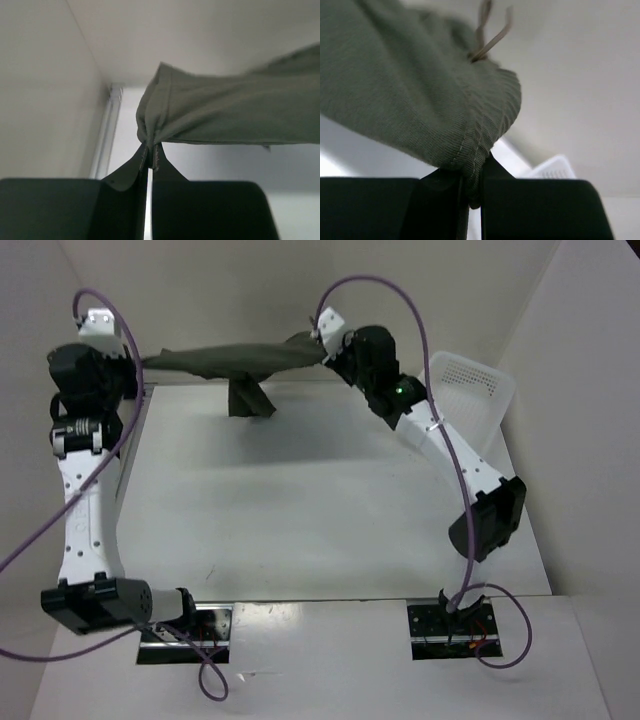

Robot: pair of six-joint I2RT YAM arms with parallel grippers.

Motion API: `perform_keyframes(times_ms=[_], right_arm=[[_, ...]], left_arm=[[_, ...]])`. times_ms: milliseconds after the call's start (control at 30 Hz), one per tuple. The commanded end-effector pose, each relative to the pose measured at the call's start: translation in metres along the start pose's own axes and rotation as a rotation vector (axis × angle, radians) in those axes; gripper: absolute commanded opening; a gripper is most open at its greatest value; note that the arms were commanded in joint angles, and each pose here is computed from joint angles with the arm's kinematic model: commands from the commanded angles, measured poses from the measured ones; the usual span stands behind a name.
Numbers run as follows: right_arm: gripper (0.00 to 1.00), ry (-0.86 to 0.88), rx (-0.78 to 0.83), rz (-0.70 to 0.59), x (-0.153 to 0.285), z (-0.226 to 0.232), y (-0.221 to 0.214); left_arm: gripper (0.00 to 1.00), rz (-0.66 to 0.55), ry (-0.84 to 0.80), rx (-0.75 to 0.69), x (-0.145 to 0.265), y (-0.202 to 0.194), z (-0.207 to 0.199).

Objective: Fold and stack the shorts
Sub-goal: Flatten the shorts out

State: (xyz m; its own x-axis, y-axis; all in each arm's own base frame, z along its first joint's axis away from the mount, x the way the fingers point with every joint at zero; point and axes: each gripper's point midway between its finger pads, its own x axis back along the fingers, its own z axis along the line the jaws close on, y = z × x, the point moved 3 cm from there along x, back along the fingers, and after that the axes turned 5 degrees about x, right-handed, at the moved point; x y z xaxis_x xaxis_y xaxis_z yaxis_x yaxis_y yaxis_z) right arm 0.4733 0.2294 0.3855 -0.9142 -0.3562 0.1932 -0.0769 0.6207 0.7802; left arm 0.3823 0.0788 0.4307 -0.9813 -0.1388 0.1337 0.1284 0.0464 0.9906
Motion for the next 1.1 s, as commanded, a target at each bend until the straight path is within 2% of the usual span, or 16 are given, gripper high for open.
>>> perform_keyframes(times_ms=[0,33,67,133,167,200,267,333,367,600,700,767,900,967,1000,1067], right_arm=[[0.00,0.206,0.222,0.126,0.032,0.065,-0.046],[0.00,0.220,0.278,0.117,0.049,0.070,-0.046],[0.00,0.292,0.323,0.194,0.057,0.093,-0.084],[0.00,0.373,0.413,0.216,0.082,0.114,-0.102],[0.00,0.463,0.469,0.284,0.096,0.140,-0.138],[0.00,0.515,0.522,0.321,0.110,0.153,-0.155],[0.00,0.642,0.664,0.357,0.143,0.186,-0.191],[0.00,0.711,0.715,0.371,0.163,0.203,-0.207],[0.00,0.762,0.727,0.367,0.173,0.216,-0.217],[0.00,0.909,0.657,0.326,0.193,0.241,-0.214],[0.03,0.960,0.615,0.314,0.202,0.249,-0.213],[0.07,1.019,0.592,0.330,0.212,0.254,-0.217],[0.26,1.099,0.580,0.339,0.234,0.253,-0.222],[0.49,1.156,0.587,0.373,0.251,0.253,-0.233],[0.54,1.167,0.589,0.386,0.257,0.252,-0.237],[0.68,1.155,0.608,0.416,0.265,0.246,-0.245]], left_arm=[[0.00,0.208,-0.009,0.018,0.029,-0.074,-0.001],[0.00,0.319,-0.019,0.026,0.038,-0.119,-0.005],[0.00,0.323,-0.019,0.026,0.057,-0.128,-0.007],[0.00,0.415,-0.043,0.021,0.080,-0.167,-0.017],[0.00,0.410,-0.057,0.015,0.100,-0.175,-0.022],[0.00,0.536,-0.053,0.016,0.119,-0.219,-0.023],[0.00,0.572,-0.081,0.005,0.151,-0.242,-0.029],[0.00,0.678,-0.096,0.007,0.175,-0.282,-0.031],[0.00,0.662,-0.113,0.012,0.184,-0.285,-0.033],[0.00,0.821,-0.160,0.043,0.220,-0.322,-0.039],[0.00,0.820,-0.194,0.057,0.228,-0.322,-0.044],[0.01,0.815,-0.217,0.067,0.231,-0.322,-0.048],[0.17,0.798,-0.260,0.083,0.236,-0.313,-0.054],[0.42,0.805,-0.284,0.094,0.241,-0.309,-0.058],[0.50,0.791,-0.305,0.101,0.241,-0.304,-0.061],[0.56,0.791,-0.306,0.101,0.240,-0.301,-0.061]])
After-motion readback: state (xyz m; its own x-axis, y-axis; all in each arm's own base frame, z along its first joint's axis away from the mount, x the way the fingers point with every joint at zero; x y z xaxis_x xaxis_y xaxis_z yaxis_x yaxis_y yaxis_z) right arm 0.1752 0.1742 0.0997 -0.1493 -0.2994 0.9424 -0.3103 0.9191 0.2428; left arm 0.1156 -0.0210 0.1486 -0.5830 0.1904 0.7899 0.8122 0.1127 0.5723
